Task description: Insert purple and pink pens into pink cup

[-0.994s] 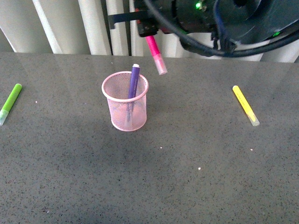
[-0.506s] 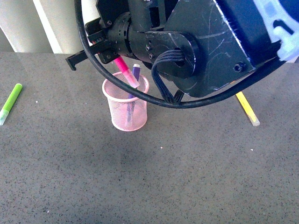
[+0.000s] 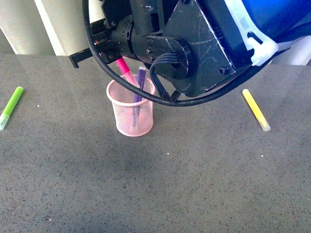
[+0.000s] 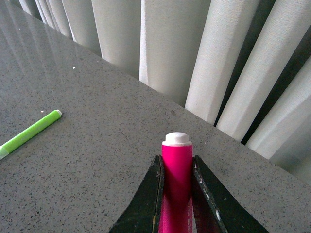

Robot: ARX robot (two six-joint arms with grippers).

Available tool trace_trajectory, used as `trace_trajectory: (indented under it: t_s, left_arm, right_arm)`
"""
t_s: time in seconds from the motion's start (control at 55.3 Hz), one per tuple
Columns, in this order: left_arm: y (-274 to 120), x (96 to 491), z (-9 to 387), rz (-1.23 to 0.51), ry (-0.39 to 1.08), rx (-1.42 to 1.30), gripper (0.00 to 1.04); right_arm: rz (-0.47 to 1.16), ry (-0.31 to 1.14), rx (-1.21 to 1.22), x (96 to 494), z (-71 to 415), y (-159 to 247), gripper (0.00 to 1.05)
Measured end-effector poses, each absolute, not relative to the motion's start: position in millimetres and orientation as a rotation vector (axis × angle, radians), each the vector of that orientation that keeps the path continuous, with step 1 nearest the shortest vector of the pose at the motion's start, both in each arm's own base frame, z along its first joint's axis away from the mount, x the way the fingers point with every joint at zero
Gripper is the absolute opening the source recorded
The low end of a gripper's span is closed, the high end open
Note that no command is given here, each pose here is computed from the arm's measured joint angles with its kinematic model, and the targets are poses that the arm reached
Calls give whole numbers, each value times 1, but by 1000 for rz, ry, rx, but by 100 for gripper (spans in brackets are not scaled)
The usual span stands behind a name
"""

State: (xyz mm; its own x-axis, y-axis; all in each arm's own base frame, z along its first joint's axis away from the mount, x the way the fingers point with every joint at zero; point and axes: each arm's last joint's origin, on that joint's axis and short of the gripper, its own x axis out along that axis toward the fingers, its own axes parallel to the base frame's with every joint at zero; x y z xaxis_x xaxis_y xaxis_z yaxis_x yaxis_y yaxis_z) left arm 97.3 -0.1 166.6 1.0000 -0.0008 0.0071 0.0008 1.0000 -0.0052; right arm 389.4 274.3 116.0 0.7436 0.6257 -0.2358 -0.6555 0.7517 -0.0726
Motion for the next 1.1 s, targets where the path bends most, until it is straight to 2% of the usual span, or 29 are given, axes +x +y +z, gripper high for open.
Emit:
trace_trajectory:
  t_s: [0.94,1.102]
  left_arm:
    - [0,97,167,-1,-7,-5,98]
    - [0,97,167,-1,-7,-5,98]
  right_arm:
    - [704,257,-120,382,104,284,11]
    - [690,290,-105,383,100,280,39]
